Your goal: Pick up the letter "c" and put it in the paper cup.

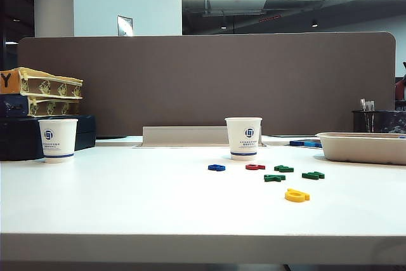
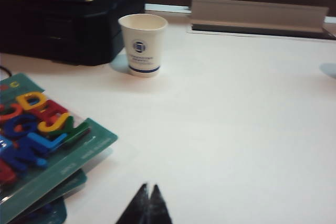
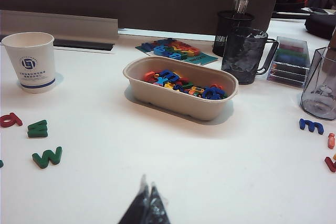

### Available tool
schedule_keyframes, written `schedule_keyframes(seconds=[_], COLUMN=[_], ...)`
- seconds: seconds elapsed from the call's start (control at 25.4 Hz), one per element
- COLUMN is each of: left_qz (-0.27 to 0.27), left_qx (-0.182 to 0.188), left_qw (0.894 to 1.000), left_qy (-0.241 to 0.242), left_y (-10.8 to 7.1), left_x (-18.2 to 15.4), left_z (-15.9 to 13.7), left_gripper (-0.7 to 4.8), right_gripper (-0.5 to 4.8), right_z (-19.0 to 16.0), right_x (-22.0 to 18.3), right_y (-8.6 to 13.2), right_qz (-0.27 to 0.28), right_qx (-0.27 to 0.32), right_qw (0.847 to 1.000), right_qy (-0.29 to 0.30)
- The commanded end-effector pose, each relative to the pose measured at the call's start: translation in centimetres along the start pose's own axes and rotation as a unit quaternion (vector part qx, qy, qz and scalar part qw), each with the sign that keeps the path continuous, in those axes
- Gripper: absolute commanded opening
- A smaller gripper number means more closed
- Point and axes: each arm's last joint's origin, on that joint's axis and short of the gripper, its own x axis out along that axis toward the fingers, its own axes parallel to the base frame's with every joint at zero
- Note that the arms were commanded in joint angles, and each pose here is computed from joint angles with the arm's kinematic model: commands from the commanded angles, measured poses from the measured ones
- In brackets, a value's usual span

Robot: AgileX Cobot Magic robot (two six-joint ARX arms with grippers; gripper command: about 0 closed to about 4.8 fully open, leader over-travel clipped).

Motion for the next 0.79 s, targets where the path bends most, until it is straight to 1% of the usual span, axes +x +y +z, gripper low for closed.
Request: schedule_keyframes(seconds=[0.04, 0.16, 0.28, 0.35, 0.43, 0.47, 0.59, 0.79], left_qz=[0.015, 0.012, 0.011, 0.011, 0.011, 0.015, 0.015, 0.004], left_qx=[-0.030, -0.036, -0.050, -0.049, -0.035, -0.018, -0.011, -0.016], left_qw=[0.999, 0.999, 0.999, 0.999, 0.999, 1.000, 0.999, 0.997], left_qy=[0.001, 0.003, 0.003, 0.003, -0.002, -0.011, -0.031, -0.082], left_y=[0.4, 0.8, 1.1, 1.2, 1.2, 1.2, 1.2, 1.1], left_x=[0.1, 0.2, 0.2, 0.2, 0.2, 0.2, 0.2, 0.1], left_z=[0.0, 0.1, 0.1, 0.1, 0.2, 0.4, 0.8, 1.8], left_gripper=[-0.05, -0.05, -0.06, -0.05, -0.06, -0.06, -0.05, -0.06], right_gripper=[-0.05, -0.06, -0.06, -0.05, -0.06, -0.05, -0.06, -0.06], right_z=[0.2, 0.2, 0.2, 0.2, 0.2, 0.2, 0.2, 0.2], right_x=[0.0, 0.0, 0.0, 0.0, 0.0, 0.0, 0.0, 0.0], right_y=[0.0, 0.0, 0.0, 0.0, 0.0, 0.0, 0.0, 0.0], right_qz=[-0.001, -0.001, -0.001, -0.001, -0.001, -0.001, -0.001, -0.001], right_qx=[0.000, 0.000, 0.000, 0.000, 0.000, 0.000, 0.000, 0.000], right_qw=[1.000, 1.000, 1.000, 1.000, 1.000, 1.000, 1.000, 1.000], right_qy=[-0.008, -0.008, -0.008, -0.008, -0.008, -0.008, -0.008, -0.008])
